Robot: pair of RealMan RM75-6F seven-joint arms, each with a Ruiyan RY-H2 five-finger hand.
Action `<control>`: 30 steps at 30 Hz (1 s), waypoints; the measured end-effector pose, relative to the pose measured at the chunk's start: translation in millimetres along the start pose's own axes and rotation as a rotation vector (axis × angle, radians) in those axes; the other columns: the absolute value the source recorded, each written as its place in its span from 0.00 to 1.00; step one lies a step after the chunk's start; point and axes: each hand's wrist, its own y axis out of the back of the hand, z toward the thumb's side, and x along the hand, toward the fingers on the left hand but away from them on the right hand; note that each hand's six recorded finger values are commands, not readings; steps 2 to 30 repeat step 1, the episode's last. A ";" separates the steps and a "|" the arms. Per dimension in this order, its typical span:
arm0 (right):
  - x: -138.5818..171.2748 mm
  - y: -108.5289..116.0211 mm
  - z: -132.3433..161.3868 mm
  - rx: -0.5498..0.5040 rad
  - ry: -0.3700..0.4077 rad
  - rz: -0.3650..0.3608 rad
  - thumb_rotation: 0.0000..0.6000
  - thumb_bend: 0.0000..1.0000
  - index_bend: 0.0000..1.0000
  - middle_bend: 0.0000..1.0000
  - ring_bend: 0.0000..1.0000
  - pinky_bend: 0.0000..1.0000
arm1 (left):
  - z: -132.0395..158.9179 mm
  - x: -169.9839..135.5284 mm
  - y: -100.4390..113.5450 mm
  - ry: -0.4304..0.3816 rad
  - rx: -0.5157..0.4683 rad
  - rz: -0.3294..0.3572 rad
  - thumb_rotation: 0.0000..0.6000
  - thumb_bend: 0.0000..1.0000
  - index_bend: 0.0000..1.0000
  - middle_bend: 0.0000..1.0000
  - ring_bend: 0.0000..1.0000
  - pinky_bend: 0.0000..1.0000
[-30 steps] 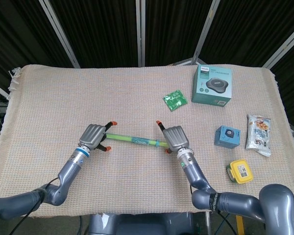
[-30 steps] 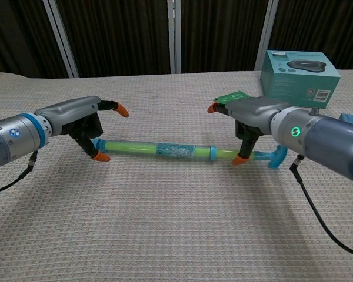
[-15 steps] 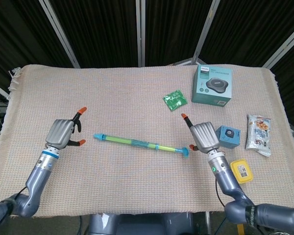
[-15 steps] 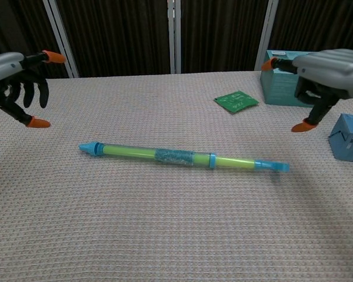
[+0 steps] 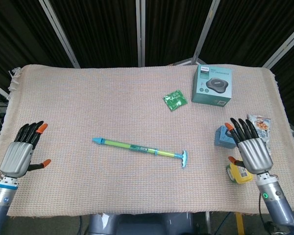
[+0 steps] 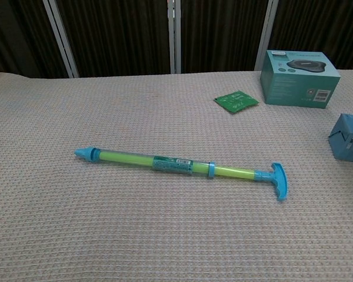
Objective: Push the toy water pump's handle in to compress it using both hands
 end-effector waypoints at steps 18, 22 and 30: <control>8.5 0.6 -6.1 0.005 -0.013 0.000 1.00 0.00 0.00 0.00 0.00 0.00 | -1.4 -5.5 0.7 0.003 0.002 -0.002 1.00 0.00 0.00 0.00 0.00 0.00; 8.5 0.6 -6.1 0.005 -0.013 0.000 1.00 0.00 0.00 0.00 0.00 0.00 | -1.4 -5.5 0.7 0.003 0.002 -0.002 1.00 0.00 0.00 0.00 0.00 0.00; 8.5 0.6 -6.1 0.005 -0.013 0.000 1.00 0.00 0.00 0.00 0.00 0.00 | -1.4 -5.5 0.7 0.003 0.002 -0.002 1.00 0.00 0.00 0.00 0.00 0.00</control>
